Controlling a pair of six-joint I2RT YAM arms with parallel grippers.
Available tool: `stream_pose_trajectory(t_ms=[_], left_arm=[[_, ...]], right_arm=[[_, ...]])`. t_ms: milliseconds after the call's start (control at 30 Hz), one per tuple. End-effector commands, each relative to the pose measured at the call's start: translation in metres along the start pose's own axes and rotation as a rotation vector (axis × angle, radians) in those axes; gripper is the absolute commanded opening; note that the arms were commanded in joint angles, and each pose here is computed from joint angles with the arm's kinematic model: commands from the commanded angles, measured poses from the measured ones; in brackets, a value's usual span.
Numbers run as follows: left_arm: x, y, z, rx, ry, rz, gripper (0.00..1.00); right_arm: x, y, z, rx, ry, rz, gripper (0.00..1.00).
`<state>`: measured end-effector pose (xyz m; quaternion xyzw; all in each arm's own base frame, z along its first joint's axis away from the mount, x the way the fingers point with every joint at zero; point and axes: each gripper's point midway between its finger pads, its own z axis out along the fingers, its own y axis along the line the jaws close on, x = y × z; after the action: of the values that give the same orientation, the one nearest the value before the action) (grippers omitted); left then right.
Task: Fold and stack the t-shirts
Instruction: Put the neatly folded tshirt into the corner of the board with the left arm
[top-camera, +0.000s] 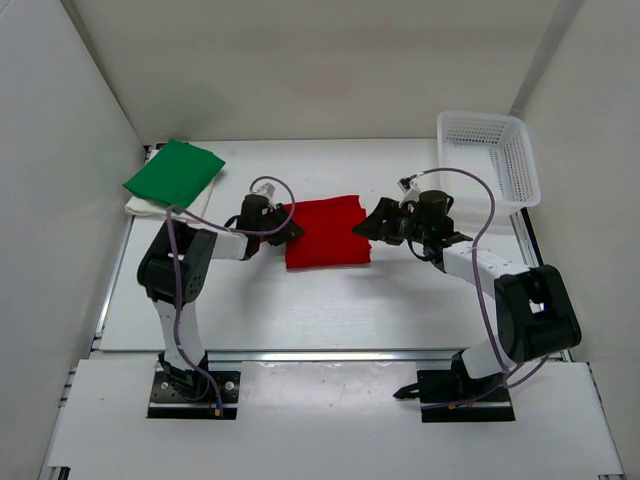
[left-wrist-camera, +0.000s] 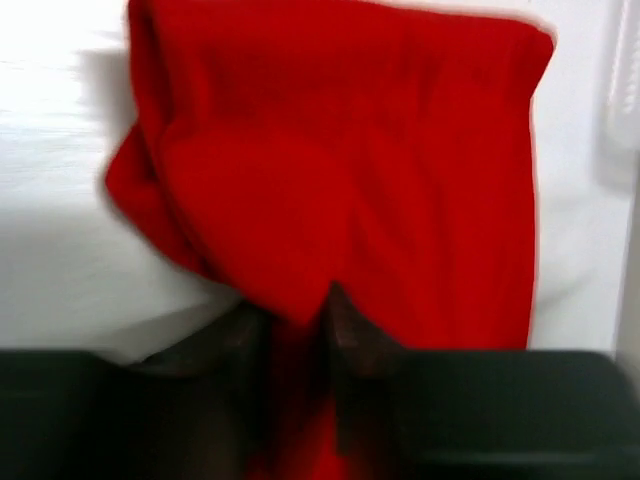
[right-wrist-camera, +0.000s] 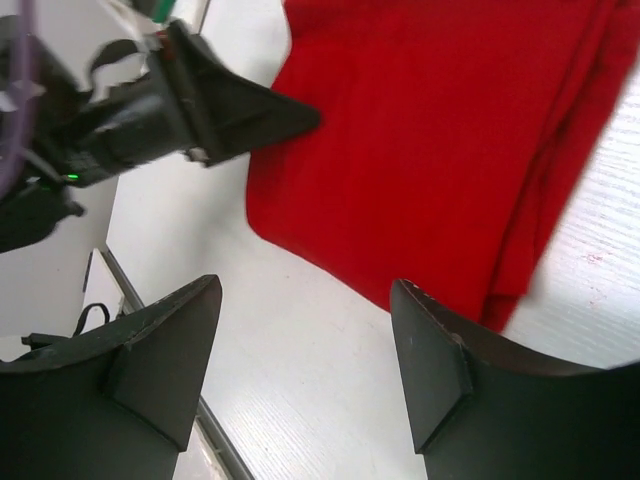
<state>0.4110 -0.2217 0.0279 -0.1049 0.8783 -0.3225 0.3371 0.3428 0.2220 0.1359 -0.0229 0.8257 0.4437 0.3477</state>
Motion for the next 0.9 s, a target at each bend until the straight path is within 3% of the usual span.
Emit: stream_pose_trajectory(t_ms=[0, 67, 133, 200, 367, 533, 667, 700, 733, 767, 800, 867], left_arm=[[0.052, 0.005, 0.017, -0.023, 0.159, -0.007, 0.30], [0.043, -0.008, 0.023, -0.005, 0.142, -0.005, 0.08], [0.016, -0.031, 0.026, 0.036, 0.086, 0.026, 0.00], [-0.007, -0.051, 0.025, 0.061, 0.059, 0.040, 0.00], [-0.120, -0.097, 0.011, 0.150, -0.076, 0.075, 0.00], [-0.225, -0.086, -0.038, 0.133, -0.225, 0.059, 0.00], [-0.291, -0.026, -0.106, 0.063, -0.410, -0.023, 0.00], [-0.287, -0.001, -0.109, 0.021, -0.424, -0.052, 0.00], [-0.286, 0.029, -0.124, -0.028, -0.450, -0.108, 0.02], [-0.303, 0.048, -0.148, -0.047, -0.531, -0.123, 0.10], [-0.289, 0.078, -0.148, -0.101, -0.541, -0.185, 0.18], [-0.287, 0.135, -0.184, -0.169, -0.625, -0.322, 0.53]], right_arm=[[-0.026, 0.015, -0.012, -0.049, -0.098, -0.076, 0.67], [-0.023, 0.013, -0.018, -0.043, -0.106, -0.071, 0.66], [-0.023, 0.014, -0.026, -0.045, -0.125, -0.076, 0.67], [-0.012, 0.004, -0.032, -0.024, -0.123, -0.045, 0.66], [0.003, -0.002, -0.048, -0.022, -0.139, -0.030, 0.66], [0.014, -0.010, -0.049, 0.006, -0.117, -0.028, 0.66], [0.022, -0.005, -0.043, -0.028, -0.074, -0.021, 0.66], [0.024, -0.004, -0.041, -0.032, -0.064, -0.018, 0.66], [0.027, -0.005, -0.040, -0.036, -0.059, -0.023, 0.67], [0.028, 0.000, -0.037, -0.049, -0.049, -0.030, 0.66], [0.029, 0.002, -0.036, -0.057, -0.039, -0.030, 0.67], [0.036, 0.002, -0.034, -0.060, -0.019, -0.033, 0.66]])
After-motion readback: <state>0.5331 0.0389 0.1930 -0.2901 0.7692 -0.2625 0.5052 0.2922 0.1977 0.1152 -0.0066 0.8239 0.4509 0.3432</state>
